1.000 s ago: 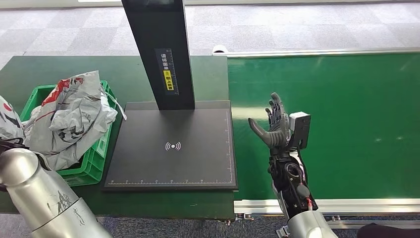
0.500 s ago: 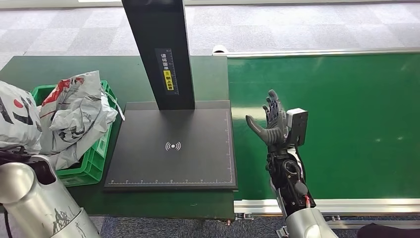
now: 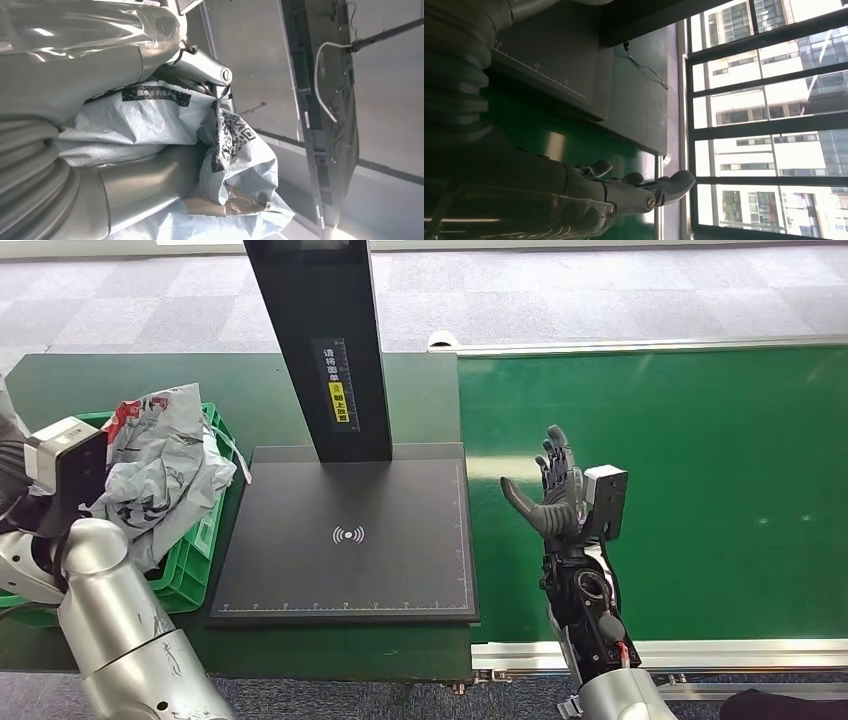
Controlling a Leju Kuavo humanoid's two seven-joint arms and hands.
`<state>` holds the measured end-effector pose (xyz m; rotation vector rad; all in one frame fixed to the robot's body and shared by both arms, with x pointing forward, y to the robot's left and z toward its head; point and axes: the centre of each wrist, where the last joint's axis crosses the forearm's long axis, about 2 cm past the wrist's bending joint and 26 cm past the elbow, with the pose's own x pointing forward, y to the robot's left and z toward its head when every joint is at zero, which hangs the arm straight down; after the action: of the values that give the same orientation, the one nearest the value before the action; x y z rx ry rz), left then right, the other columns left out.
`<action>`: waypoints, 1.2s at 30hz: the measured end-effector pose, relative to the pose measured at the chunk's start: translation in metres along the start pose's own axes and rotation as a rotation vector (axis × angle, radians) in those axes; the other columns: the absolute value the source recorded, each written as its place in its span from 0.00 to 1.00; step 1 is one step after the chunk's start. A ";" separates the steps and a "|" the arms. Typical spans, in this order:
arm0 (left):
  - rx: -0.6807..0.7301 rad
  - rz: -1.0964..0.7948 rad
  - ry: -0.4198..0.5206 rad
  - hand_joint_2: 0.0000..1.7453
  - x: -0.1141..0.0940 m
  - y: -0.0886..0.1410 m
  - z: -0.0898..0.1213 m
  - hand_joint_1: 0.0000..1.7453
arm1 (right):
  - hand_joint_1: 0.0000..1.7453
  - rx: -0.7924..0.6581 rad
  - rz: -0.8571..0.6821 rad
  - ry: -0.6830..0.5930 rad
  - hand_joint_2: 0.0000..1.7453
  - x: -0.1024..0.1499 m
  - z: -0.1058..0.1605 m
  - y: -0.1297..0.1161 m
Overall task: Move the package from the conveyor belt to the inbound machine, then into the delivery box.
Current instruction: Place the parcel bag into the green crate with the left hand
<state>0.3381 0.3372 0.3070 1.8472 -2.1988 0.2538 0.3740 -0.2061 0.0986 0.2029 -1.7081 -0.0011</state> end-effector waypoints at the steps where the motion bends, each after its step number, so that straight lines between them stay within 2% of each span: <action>1: -0.009 -0.007 0.008 1.00 -0.001 -0.001 0.001 0.59 | 0.00 0.000 0.000 0.000 1.00 0.000 0.000 0.000; 2: -0.033 -0.024 0.025 1.00 -0.001 -0.003 0.002 0.69 | 0.00 -0.001 0.000 0.000 1.00 0.000 0.000 0.000; 3: -0.077 -0.054 0.053 1.00 -0.001 -0.008 0.005 0.85 | 0.00 -0.001 0.001 0.000 1.00 0.000 0.001 -0.001; 5: -0.204 -0.147 0.149 1.00 -0.004 -0.022 0.016 0.96 | 0.00 0.004 0.001 0.001 1.00 0.000 0.001 -0.001; 7: -0.333 -0.228 0.255 1.00 -0.010 -0.041 0.032 0.99 | 0.00 0.012 0.002 0.004 1.00 0.001 0.000 -0.001; 9: -0.438 -0.273 0.314 1.00 -0.019 -0.058 0.047 1.00 | 0.00 0.021 0.004 0.008 1.00 0.002 0.000 -0.002; 16: -0.677 -0.353 0.347 1.00 -0.049 -0.086 0.076 0.99 | 0.00 0.042 0.002 0.012 1.00 0.002 0.000 -0.002; 18: -0.730 -0.361 0.344 1.00 -0.053 -0.092 0.082 0.88 | 0.00 0.046 0.003 0.012 1.00 0.002 0.000 -0.002; 20: -0.794 -0.354 0.332 1.00 -0.054 -0.097 0.088 0.73 | 0.00 0.049 0.003 0.012 1.00 0.002 0.000 -0.002; 22: -0.877 -0.340 0.322 1.00 -0.053 -0.103 0.094 0.65 | 0.00 0.056 0.002 0.012 1.00 0.002 0.000 -0.003; 25: -0.990 -0.327 0.325 1.00 -0.050 -0.108 0.100 0.63 | 0.00 0.065 0.002 0.011 1.00 0.002 -0.001 -0.003; 28: -1.009 -0.327 0.329 1.00 -0.049 -0.109 0.101 0.63 | 0.00 0.066 0.002 0.011 1.00 0.003 -0.001 -0.003; 31: -1.088 -0.336 0.336 1.00 -0.045 -0.113 0.107 0.61 | 0.00 0.072 0.006 0.009 1.00 0.004 -0.002 -0.003; 32: -1.113 -0.340 0.336 1.00 -0.044 -0.115 0.109 0.55 | 0.00 0.074 0.008 0.008 1.00 0.004 -0.003 -0.004; 33: -1.118 -0.341 0.334 1.00 -0.044 -0.115 0.109 0.46 | 0.00 0.074 0.009 0.008 1.00 0.004 -0.003 -0.004; 36: -1.124 -0.345 0.335 1.00 -0.044 -0.115 0.110 0.09 | 0.00 0.075 0.010 0.007 1.00 0.004 -0.003 -0.004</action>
<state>0.4492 0.3251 0.1851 1.3150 -1.2707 -0.5826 0.3770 -0.2102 0.1027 0.2505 -1.7031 0.0713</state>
